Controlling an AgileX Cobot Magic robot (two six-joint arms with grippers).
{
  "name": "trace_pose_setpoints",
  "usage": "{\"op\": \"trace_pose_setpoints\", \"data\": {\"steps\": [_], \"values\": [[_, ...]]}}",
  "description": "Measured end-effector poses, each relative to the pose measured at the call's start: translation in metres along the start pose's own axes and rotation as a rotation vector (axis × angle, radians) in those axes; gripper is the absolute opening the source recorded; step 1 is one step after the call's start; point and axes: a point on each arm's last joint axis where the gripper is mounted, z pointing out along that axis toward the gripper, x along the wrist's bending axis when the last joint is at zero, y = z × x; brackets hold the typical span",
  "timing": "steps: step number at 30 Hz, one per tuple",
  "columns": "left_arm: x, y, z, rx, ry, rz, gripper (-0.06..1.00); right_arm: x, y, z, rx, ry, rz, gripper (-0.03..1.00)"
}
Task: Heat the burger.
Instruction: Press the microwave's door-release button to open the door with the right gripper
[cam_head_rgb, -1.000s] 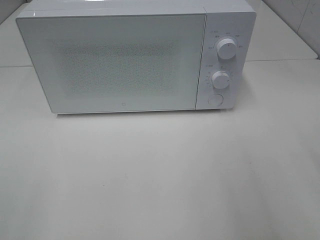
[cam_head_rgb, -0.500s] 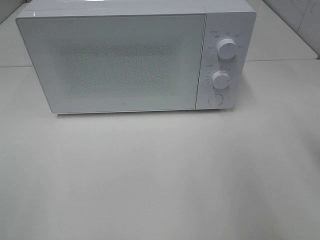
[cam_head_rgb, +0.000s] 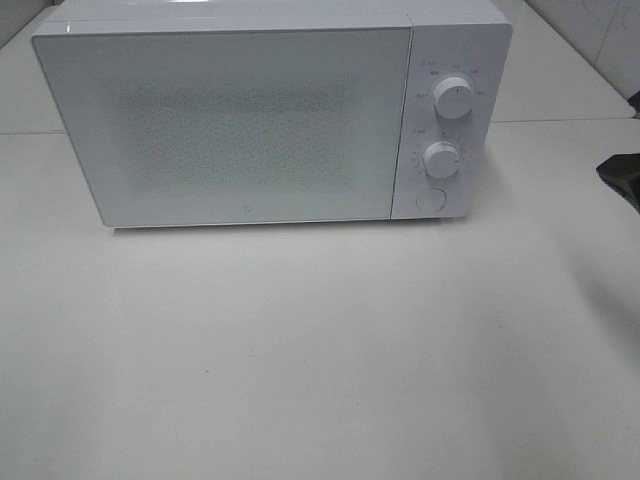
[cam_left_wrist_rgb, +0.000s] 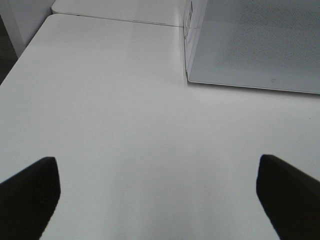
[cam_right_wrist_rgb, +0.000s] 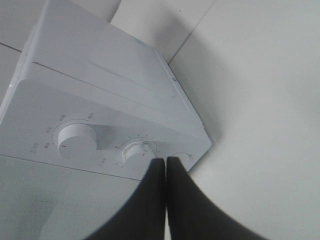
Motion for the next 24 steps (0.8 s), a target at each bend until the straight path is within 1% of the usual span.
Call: {"op": "trace_pose_setpoints", "data": {"steps": [2, 3, 4, 5, 7, 8, 9, 10, 12, 13, 15, 17, 18, 20, 23, 24], "values": [[0.000, 0.000, 0.000, 0.000, 0.000, 0.000, 0.99, -0.002, -0.001, 0.003, 0.003, -0.001, 0.026, 0.00], [0.000, 0.000, 0.000, 0.000, 0.000, 0.000, 0.99, -0.005, -0.004, 0.008, 0.007, -0.003, 0.072, 0.00], [0.000, 0.000, 0.000, 0.000, 0.000, 0.000, 0.99, -0.005, -0.004, 0.008, 0.007, -0.003, 0.072, 0.00], [0.000, 0.000, 0.000, 0.000, 0.000, 0.000, 0.99, -0.009, -0.006, 0.015, 0.013, -0.008, 0.124, 0.00], [0.000, 0.000, 0.000, 0.000, 0.000, 0.000, 0.99, -0.011, -0.007, 0.017, 0.016, -0.012, 0.149, 0.00], [0.000, 0.000, 0.000, 0.000, 0.000, 0.000, 0.99, -0.013, -0.012, 0.022, 0.030, -0.019, 0.193, 0.00], [0.000, 0.000, 0.000, 0.000, 0.000, 0.000, 0.99, -0.013, -0.012, 0.022, 0.030, -0.019, 0.193, 0.00], [0.000, 0.000, 0.000, 0.000, 0.000, 0.000, 0.99, -0.014, -0.019, 0.027, 0.048, -0.021, 0.229, 0.00], [0.000, 0.000, 0.000, 0.000, 0.000, 0.000, 0.99, -0.014, -0.024, 0.030, 0.058, -0.020, 0.243, 0.00], [0.000, 0.000, 0.000, 0.000, 0.000, 0.000, 0.99, -0.013, -0.034, 0.035, 0.073, -0.014, 0.268, 0.00], [0.000, 0.000, 0.000, 0.000, 0.000, 0.000, 0.99, -0.014, -0.039, 0.037, 0.074, -0.017, 0.288, 0.00], [0.000, 0.000, 0.000, 0.000, 0.000, 0.000, 0.99, -0.015, -0.054, 0.045, 0.081, -0.019, 0.328, 0.00], [0.000, 0.000, 0.000, 0.000, 0.000, 0.000, 0.99, -0.015, -0.054, 0.045, 0.081, -0.019, 0.328, 0.00], [0.000, 0.000, 0.000, 0.000, 0.000, 0.000, 0.99, -0.018, -0.071, 0.052, 0.079, -0.035, 0.368, 0.00], [0.000, 0.000, 0.000, 0.000, 0.000, 0.000, 0.99, -0.019, -0.076, 0.053, 0.087, -0.045, 0.374, 0.00], [0.000, 0.000, 0.000, 0.000, 0.000, 0.000, 0.99, -0.019, -0.085, 0.058, 0.094, -0.057, 0.392, 0.00]]}}
